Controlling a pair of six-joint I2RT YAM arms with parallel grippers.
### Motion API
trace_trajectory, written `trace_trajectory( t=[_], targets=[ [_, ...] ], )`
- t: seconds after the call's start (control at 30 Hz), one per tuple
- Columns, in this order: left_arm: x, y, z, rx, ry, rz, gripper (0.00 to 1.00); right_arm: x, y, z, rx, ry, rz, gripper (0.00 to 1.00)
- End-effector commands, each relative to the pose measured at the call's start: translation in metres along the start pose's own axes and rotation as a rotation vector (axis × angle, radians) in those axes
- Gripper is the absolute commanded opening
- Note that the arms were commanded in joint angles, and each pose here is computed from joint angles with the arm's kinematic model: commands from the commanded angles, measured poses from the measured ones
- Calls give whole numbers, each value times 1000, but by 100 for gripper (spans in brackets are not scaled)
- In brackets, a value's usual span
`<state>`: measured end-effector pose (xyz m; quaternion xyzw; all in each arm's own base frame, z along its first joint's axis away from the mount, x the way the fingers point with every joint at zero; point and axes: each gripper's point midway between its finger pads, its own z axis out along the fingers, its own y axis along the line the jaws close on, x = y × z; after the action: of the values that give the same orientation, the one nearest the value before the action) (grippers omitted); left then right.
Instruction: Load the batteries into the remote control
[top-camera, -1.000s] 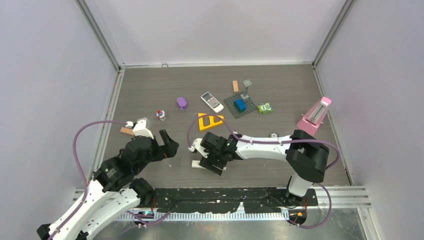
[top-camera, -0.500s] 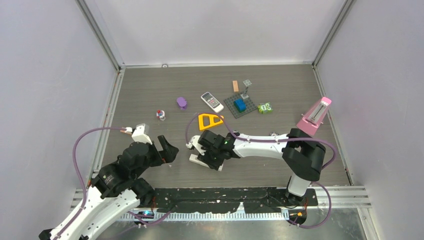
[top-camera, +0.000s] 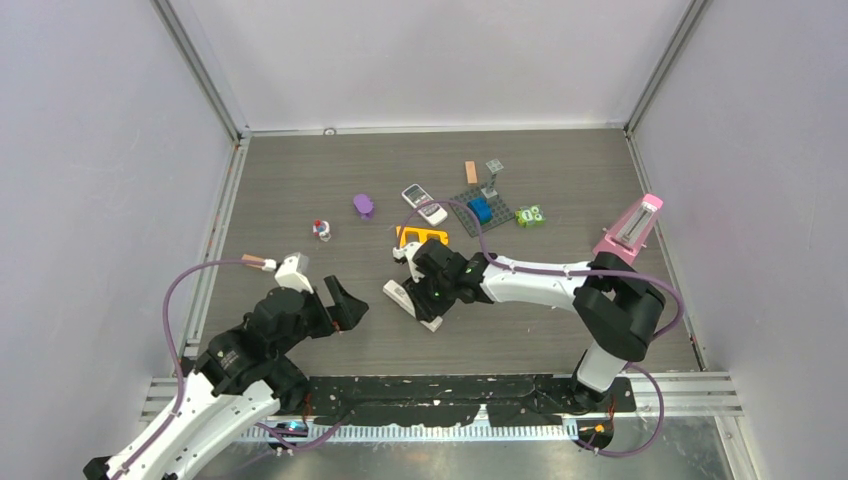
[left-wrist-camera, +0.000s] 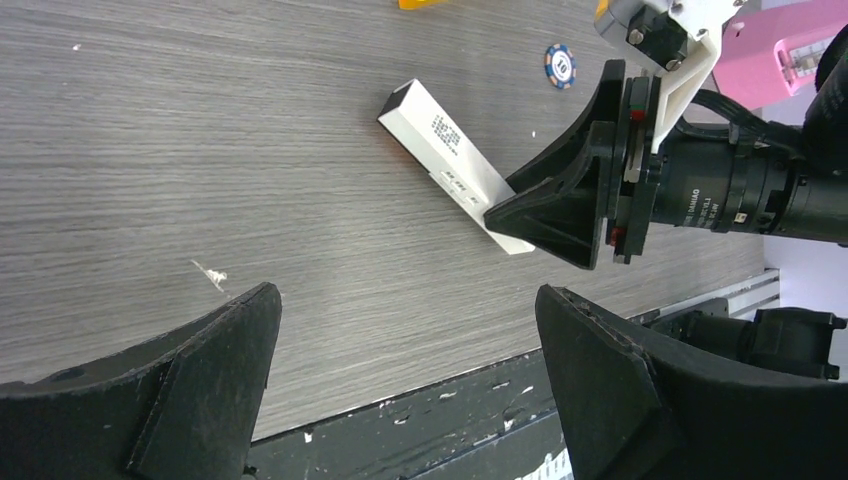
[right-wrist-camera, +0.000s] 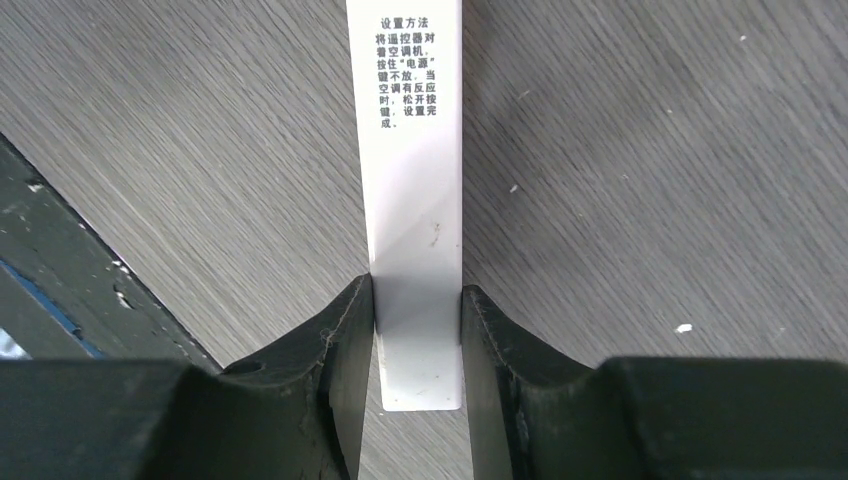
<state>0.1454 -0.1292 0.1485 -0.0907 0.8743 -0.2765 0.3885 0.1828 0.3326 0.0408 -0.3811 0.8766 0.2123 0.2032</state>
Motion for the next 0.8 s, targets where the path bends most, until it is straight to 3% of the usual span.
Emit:
trace_trajectory(
  t=[0.0,0.27,0.77],
  targets=[
    [-8,-14,4,60,-37,-29,100,-26,11,-2,-47,-91,133,32],
    [4,-19,22,133,-32,-36,100,-51,50,-33,-362,-179,289,32],
    [-44,-72,-2,487,-293,-219,100,-108,113,-128,-784,-320,378,33]
  ],
)
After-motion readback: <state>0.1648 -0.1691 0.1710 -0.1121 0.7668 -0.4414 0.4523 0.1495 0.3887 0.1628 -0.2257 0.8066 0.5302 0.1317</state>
